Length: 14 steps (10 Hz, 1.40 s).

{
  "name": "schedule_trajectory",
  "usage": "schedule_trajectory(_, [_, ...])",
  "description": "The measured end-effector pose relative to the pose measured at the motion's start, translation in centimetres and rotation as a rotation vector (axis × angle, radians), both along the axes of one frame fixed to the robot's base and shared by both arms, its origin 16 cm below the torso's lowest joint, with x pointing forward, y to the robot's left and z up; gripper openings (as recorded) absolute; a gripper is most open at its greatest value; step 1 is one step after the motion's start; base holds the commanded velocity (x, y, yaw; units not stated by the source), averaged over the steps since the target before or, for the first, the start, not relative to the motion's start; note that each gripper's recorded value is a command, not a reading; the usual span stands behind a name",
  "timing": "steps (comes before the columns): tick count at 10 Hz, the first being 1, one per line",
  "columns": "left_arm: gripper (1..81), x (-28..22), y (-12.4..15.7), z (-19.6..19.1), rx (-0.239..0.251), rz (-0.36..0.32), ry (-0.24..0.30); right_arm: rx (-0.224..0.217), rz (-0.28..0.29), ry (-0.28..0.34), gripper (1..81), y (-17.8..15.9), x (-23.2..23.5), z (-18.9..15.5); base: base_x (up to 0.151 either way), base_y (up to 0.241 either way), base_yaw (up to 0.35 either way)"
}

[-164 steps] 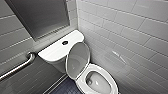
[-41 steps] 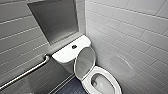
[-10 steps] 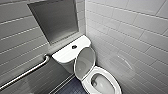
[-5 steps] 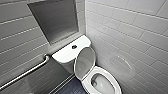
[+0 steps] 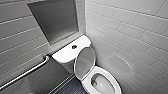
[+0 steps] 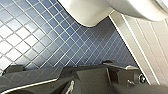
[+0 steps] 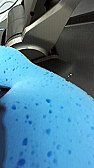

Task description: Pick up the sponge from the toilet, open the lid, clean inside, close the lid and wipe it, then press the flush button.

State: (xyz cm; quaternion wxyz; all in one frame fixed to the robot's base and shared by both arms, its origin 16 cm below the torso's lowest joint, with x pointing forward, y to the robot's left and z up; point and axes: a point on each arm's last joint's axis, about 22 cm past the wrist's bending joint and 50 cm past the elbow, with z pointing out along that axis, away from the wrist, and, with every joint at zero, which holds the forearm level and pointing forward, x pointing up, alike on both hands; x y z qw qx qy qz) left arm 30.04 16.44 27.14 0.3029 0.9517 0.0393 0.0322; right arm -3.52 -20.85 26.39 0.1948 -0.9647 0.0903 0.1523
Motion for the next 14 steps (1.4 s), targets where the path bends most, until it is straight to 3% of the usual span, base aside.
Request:
schedule_trajectory(4, [81.1,6.3,0.8,2.2,-0.04,0.1,-0.003,0.006,-0.029,-0.041,1.0,0.3,1.1,-0.1,0.0,0.0,0.0])
schedule_trajectory(11, [81.1,19.6,3.6,8.1,-0.131,0.354,0.001,0.013,-0.068,-0.078,1.0,-0.2,1.9,0.3,0.0,0.0,0.0])
schedule_trajectory(14, [81.1,25.6,5.5,10.7,-0.197,0.5,-0.051,0.015,-0.07,-0.078,1.0,0.0,1.9,0.3,0.0,0.0,0.0])
